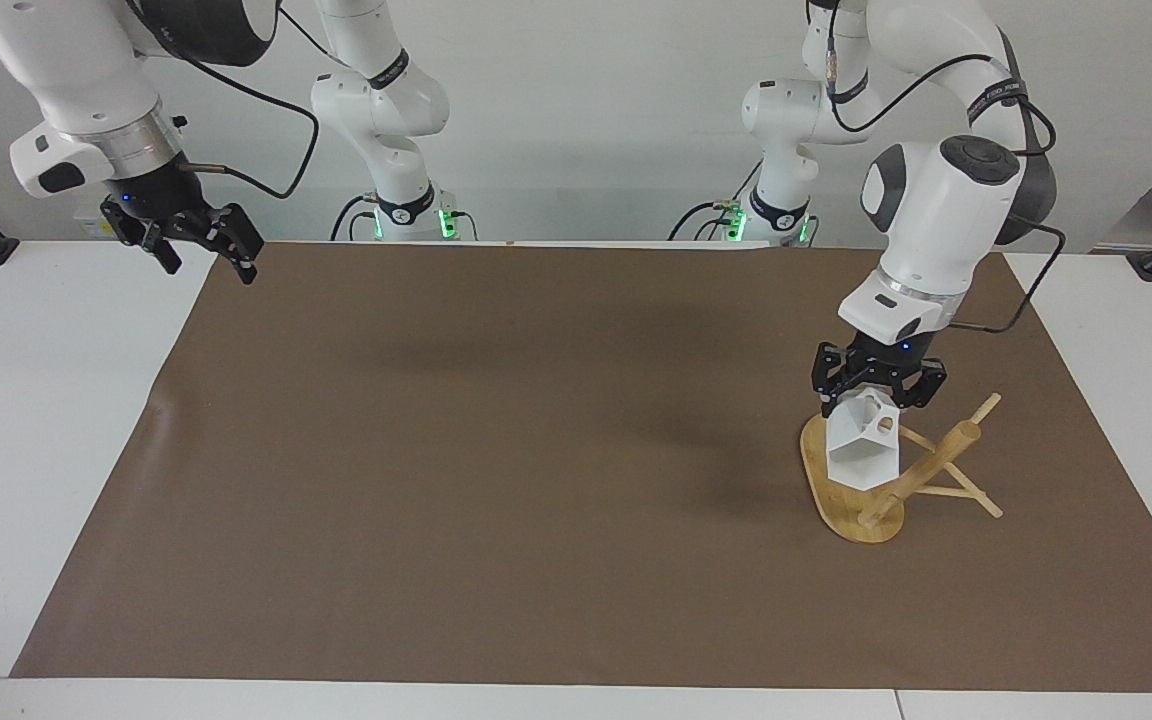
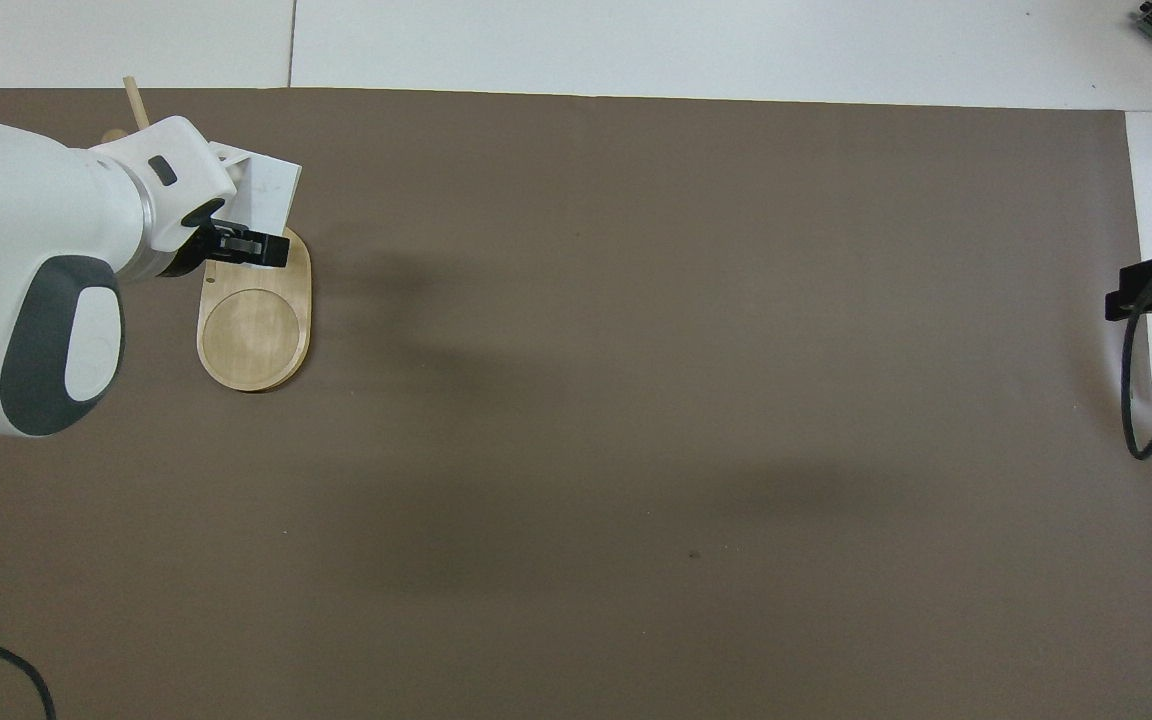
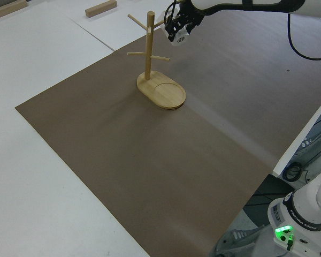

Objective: Hang cup on rack
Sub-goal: 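Carry the cup with the left gripper over the wooden mug tree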

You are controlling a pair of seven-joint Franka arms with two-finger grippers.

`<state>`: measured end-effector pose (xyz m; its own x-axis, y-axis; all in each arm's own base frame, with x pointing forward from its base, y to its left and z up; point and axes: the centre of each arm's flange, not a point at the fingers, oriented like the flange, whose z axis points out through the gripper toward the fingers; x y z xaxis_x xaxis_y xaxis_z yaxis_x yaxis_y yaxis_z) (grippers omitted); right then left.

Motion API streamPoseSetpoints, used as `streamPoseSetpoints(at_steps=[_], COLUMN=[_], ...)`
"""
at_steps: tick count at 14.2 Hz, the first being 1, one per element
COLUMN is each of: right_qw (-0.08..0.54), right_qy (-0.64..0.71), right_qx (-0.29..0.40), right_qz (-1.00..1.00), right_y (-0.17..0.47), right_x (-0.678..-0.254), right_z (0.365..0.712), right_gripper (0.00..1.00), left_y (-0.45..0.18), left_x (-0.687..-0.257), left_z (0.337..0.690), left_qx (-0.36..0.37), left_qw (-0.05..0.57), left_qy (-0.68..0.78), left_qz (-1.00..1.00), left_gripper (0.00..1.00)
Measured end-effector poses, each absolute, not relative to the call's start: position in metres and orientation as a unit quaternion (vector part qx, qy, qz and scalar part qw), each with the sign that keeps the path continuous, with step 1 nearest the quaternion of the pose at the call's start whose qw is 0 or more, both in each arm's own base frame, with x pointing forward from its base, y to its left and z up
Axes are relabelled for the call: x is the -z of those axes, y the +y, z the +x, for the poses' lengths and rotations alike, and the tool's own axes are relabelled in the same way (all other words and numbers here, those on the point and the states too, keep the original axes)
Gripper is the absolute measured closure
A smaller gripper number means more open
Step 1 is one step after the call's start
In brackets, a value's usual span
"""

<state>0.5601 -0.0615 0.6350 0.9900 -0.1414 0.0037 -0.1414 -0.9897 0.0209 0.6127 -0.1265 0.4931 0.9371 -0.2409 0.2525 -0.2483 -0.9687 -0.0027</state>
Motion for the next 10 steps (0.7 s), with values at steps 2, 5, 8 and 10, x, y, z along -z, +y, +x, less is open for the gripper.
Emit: streamPoseSetpoints(at_steps=[2, 5, 8, 10], right_qw=[0.011, 0.011, 0.011, 0.011], right_qy=[-0.049, -0.045, -0.045, -0.045], right_qx=[-0.001, -0.002, -0.002, -0.002], right_qz=[0.999, 0.999, 0.999, 0.999], right_y=[-0.06, -0.06, -0.06, -0.06], right_x=[-0.635, -0.636, -0.636, -0.636], right_z=[0.56, 0.56, 0.56, 0.56], right_gripper=[0.0, 0.0, 0.0, 0.0], left_y=[-0.123, -0.114, -0.106, -0.101], left_x=[-0.49, -0.487, -0.485, -0.483], left_z=[0.615, 0.618, 0.621, 0.622], left_qx=[-0.127, -0.124, -0.122, -0.121], left_qw=[0.028, 0.05, 0.07, 0.079], left_qy=[-0.112, -0.091, -0.07, -0.06], left_qz=[0.985, 0.987, 0.987, 0.988], left_gripper=[0.26, 0.26, 0.26, 0.26])
